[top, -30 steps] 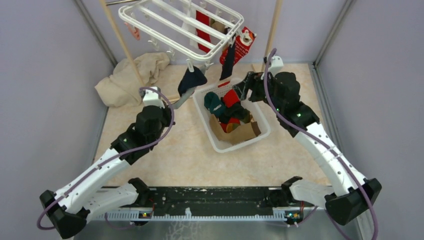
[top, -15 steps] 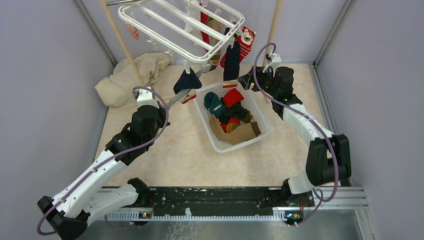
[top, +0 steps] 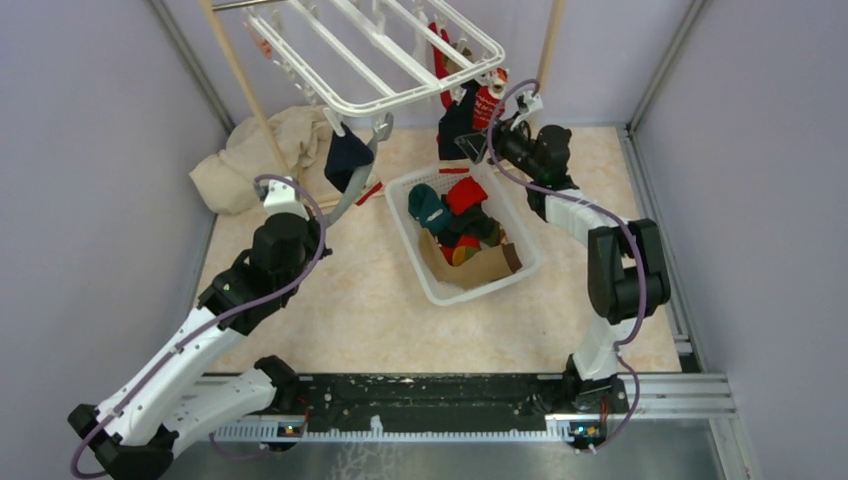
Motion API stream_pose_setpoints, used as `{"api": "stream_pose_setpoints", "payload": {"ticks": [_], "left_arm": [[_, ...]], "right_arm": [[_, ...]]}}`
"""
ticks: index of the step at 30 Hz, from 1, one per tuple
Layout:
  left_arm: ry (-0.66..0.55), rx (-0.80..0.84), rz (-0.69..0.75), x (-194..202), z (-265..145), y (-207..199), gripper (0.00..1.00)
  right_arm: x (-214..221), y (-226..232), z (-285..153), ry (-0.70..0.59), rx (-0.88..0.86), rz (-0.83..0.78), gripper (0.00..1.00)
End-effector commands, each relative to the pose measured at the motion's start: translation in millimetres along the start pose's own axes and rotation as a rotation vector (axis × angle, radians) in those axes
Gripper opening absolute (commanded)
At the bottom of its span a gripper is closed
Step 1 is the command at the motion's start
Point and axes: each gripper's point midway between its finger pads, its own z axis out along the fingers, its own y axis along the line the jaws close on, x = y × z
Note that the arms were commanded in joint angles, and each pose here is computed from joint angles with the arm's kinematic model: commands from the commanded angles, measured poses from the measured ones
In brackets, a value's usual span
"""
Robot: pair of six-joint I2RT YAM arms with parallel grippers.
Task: Remove the socks clipped to the hanger
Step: Adjust the hanger on the clothesline.
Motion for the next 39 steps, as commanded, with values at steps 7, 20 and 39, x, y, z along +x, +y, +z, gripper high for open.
{"api": "stream_pose_setpoints", "payload": {"ticks": [7, 20, 39], "left_arm": [[0.006, 0.008, -0.014, -3.7, -1.6, -1.8, 0.01], [0.008, 0.086, -0.014, 3.3, -0.4, -13.5, 0.67], [0.0, 0.392, -0.032, 14.5, 1.1, -70.6, 0.99]], "right_arm": [[-27.0, 102.8, 20.5, -0.054, -0.293, -0.138, 0.54], [19.4, 207.7, -1.8, 0.087, -0.264, -0.201, 0.0], [27.4, 310.9, -6.1, 0.179, -0.354, -0.164, 0.0]]}}
